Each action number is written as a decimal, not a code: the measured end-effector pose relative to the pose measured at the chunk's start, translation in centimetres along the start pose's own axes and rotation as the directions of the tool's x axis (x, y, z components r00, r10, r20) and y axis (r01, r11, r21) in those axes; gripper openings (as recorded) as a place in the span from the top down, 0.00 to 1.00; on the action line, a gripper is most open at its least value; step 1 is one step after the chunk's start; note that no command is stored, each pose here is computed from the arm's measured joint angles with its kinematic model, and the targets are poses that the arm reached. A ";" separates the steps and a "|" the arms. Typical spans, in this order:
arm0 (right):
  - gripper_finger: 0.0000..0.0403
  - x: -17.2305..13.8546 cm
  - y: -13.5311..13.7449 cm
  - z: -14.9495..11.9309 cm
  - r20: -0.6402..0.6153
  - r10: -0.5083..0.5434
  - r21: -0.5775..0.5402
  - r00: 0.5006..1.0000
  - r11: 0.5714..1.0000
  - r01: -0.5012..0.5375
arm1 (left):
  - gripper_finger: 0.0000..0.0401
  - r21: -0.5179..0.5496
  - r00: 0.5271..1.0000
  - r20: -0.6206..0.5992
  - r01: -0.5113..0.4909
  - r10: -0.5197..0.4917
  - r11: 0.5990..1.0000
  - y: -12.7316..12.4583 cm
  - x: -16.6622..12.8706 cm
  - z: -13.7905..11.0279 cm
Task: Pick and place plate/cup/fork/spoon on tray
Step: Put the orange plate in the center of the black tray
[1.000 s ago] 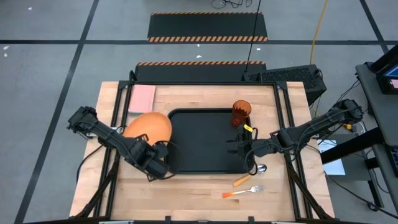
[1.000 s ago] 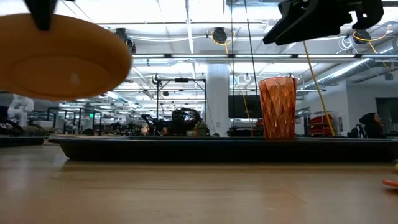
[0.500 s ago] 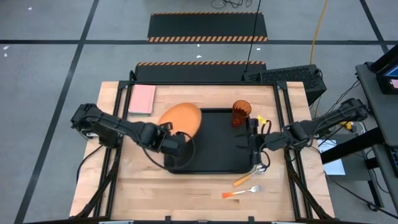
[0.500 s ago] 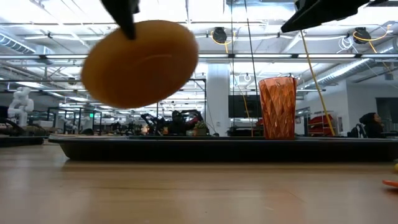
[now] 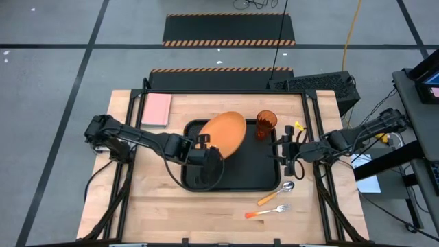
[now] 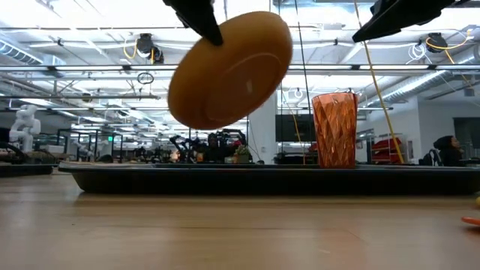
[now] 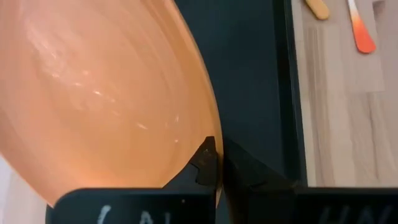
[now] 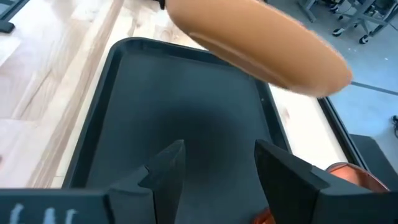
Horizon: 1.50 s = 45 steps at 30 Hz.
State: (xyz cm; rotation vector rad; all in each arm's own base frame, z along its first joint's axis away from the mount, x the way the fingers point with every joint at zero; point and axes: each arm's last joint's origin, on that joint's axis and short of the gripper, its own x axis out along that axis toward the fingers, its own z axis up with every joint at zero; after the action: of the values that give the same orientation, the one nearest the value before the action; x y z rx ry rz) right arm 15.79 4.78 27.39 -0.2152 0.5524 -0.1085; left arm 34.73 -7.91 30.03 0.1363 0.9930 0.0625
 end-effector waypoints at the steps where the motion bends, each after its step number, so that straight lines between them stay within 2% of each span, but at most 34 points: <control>1: 0.53 0.0 0.0 0.0 -0.003 0.000 -0.004 1.000 1.000 0.000 | 0.99 0.006 1.000 0.001 0.000 0.000 1.000 -0.1 0.4 0.1; 18: 0.53 -0.2 -0.3 -0.1 0.001 -0.052 -0.031 0.999 0.998 0.052 | 0.98 0.088 0.994 -0.106 -0.005 0.014 0.996 -3.4 7.2 -0.5; 25: 0.53 -0.3 -0.3 -0.2 -0.006 -0.048 -0.026 0.999 0.999 0.047 | 0.95 0.080 0.995 -0.098 -0.006 0.014 0.997 -3.7 8.3 -0.5; 33: 0.53 -0.3 -0.3 -0.3 -0.018 -0.047 -0.030 0.999 0.998 0.046 | 0.97 0.068 0.989 -0.144 -0.002 0.011 0.998 -4.0 9.0 -1.0; 45: 0.53 -0.3 -0.3 -0.4 -0.023 -0.045 -0.031 0.999 0.999 0.044 | 0.90 0.064 0.989 -0.149 0.018 -0.008 0.998 -4.6 10.6 -1.2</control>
State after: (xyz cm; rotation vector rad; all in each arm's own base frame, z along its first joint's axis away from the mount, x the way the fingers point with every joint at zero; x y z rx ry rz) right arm 15.35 4.49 27.30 -0.2561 0.5729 -0.1457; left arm 39.51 -11.09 19.91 0.1869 1.1455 0.0288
